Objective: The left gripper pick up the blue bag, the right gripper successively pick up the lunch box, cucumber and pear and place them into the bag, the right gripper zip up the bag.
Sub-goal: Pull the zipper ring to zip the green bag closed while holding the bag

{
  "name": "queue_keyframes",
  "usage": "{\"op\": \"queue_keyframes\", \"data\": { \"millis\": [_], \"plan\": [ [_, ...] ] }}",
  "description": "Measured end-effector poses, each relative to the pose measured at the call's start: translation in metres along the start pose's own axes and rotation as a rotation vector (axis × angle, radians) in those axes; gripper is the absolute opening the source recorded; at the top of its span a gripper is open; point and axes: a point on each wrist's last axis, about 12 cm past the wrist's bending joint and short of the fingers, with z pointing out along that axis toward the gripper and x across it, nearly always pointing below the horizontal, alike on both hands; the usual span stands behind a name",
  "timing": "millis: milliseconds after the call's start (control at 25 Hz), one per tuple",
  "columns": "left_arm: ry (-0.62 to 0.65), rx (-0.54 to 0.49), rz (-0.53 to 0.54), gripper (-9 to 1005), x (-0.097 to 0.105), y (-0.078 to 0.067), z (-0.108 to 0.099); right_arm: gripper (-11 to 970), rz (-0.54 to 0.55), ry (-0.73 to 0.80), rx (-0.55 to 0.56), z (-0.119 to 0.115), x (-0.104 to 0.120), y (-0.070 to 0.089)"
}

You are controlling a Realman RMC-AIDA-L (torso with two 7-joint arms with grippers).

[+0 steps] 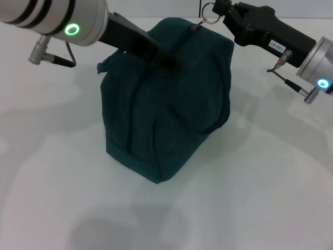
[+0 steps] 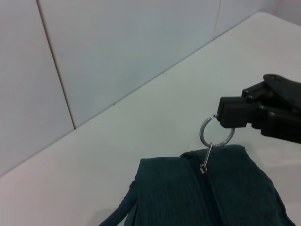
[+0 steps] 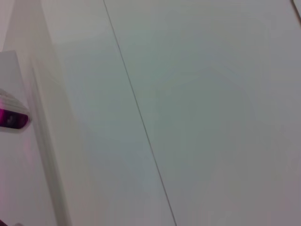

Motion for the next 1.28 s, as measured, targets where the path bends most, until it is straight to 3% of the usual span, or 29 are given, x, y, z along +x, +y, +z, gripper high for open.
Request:
{"op": "queue_keyframes", "data": {
  "millis": [520, 720, 800, 1280],
  "plan": [
    [0.043, 0.013, -0.014, 829, 0.005, -0.002, 0.009, 7, 0.000, 0.002, 0.003, 0.000, 0.000, 0.000],
    [0.068, -0.003, 0.005, 640, 0.007, -0.004, 0.012, 7, 0.002, 0.002, 0.003, 0.000, 0.000, 0.000],
    [0.073, -0.012, 0.007, 420, 0.008, -0.003, 0.012, 7, 0.002, 0.003, 0.003, 0.000, 0.000, 0.000],
    [0.079, -0.022, 0.017, 197, 0.010, -0.003, 0.012, 6, 0.030, -0.017, 0.035, -0.006, 0.001, -0.004]
  ]
}}
